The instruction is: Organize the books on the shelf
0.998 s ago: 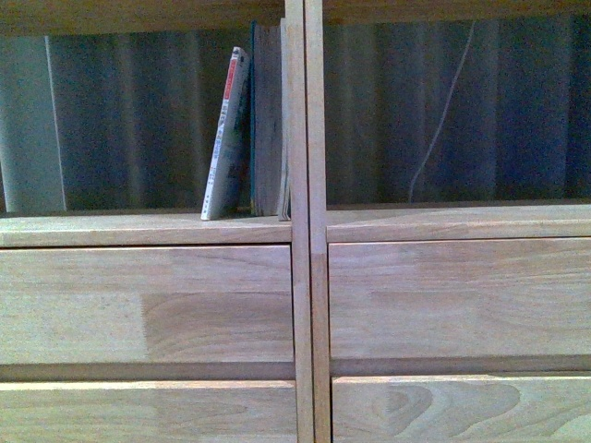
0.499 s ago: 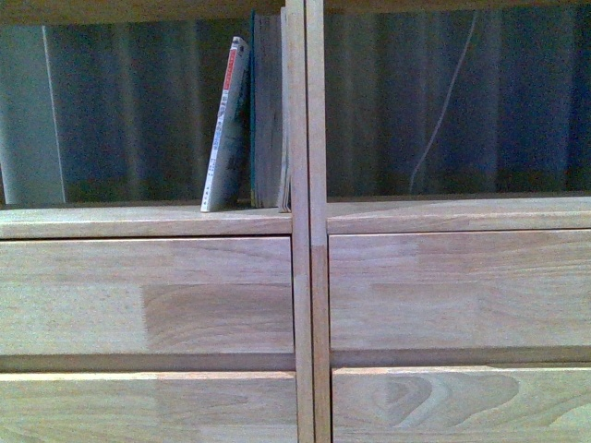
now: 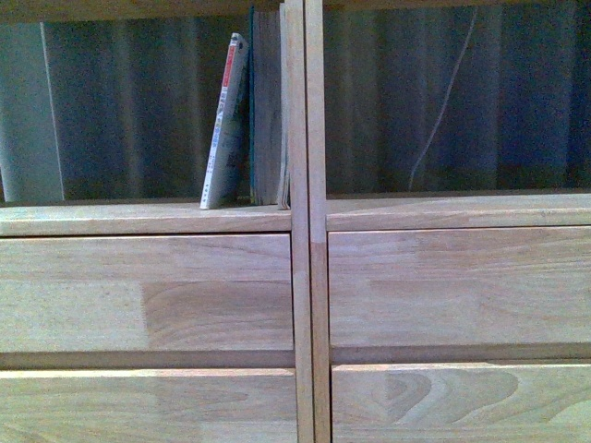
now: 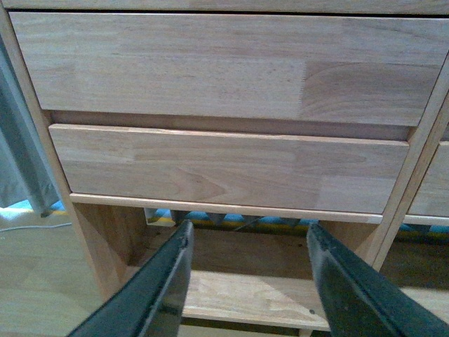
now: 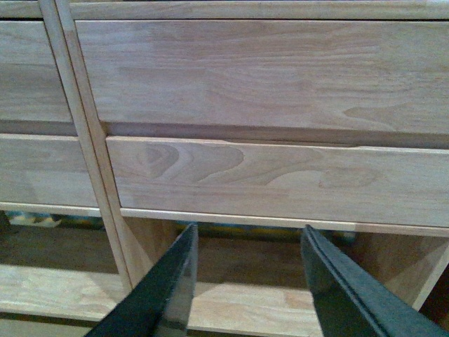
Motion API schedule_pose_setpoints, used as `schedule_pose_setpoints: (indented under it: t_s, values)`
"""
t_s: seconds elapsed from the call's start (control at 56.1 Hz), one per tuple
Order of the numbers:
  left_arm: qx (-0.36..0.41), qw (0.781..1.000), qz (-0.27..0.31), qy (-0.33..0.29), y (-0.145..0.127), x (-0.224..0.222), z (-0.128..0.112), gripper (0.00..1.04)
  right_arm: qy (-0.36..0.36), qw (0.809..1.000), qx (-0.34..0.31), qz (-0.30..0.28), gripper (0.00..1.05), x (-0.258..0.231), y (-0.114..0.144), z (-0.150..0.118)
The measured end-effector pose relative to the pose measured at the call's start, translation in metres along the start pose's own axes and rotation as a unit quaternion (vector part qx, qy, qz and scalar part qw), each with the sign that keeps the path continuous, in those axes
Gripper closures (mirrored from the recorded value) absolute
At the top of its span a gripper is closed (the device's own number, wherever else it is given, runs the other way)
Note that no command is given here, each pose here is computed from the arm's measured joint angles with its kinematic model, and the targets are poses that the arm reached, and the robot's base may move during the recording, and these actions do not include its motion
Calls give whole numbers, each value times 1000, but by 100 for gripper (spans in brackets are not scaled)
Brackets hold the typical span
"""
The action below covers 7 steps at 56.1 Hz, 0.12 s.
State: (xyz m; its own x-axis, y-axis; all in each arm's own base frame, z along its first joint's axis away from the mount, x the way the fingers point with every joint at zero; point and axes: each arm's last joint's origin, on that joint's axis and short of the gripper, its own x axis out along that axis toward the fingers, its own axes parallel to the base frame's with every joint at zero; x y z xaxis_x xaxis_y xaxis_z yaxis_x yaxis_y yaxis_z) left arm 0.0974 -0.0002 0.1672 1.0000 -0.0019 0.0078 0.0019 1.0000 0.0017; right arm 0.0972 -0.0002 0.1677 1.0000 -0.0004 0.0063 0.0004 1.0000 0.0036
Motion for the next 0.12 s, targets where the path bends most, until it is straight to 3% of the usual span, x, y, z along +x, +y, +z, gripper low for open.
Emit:
schedule_pose_setpoints:
  t_s: [0.125]
  values:
    - [0, 1000, 0, 0, 0, 0, 0, 27, 0, 1000, 0, 0, 18, 0, 0, 0]
